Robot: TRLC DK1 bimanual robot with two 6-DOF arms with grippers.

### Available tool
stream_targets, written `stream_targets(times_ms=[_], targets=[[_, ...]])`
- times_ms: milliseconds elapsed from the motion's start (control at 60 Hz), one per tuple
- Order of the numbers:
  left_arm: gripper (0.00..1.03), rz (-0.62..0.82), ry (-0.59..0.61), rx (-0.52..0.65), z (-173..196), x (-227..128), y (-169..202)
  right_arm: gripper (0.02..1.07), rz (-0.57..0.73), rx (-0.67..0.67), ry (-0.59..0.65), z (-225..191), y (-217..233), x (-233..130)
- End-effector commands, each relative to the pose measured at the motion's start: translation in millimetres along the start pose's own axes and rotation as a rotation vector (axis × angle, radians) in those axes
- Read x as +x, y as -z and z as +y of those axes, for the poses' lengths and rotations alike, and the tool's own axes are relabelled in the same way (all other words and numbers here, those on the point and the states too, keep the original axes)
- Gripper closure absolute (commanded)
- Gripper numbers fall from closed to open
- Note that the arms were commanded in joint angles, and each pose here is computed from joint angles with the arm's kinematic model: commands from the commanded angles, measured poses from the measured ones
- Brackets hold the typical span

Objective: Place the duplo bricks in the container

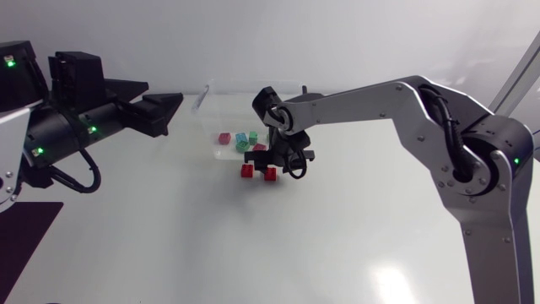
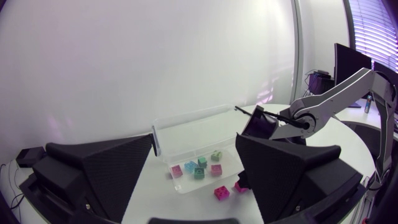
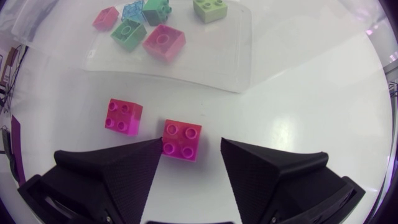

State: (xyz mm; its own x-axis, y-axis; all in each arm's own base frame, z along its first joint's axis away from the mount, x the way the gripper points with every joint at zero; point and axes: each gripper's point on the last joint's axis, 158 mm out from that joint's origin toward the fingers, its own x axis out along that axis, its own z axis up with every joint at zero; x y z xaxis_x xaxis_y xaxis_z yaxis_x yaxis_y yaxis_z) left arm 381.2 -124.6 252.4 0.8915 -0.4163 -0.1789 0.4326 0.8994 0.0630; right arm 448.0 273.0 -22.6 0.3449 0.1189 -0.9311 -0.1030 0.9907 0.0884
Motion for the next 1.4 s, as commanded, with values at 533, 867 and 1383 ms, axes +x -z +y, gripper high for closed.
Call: stream_targets(times_ms=[533, 867, 1383], targets=[[0.10, -0.038, 0.021, 0.029, -10, -24, -2, 0.41, 0.089, 0.005, 0.022, 7, 14, 12], [0.10, -0.050, 0.023, 0.040, -11, -28, -5, 0.47, 0.106, 0.001, 0.010, 12, 17, 13], [0.10, -0.058, 0.034, 0.042, -14, -37, -7, 0.57, 0.129, 0.005, 0.000, 14, 15, 18]])
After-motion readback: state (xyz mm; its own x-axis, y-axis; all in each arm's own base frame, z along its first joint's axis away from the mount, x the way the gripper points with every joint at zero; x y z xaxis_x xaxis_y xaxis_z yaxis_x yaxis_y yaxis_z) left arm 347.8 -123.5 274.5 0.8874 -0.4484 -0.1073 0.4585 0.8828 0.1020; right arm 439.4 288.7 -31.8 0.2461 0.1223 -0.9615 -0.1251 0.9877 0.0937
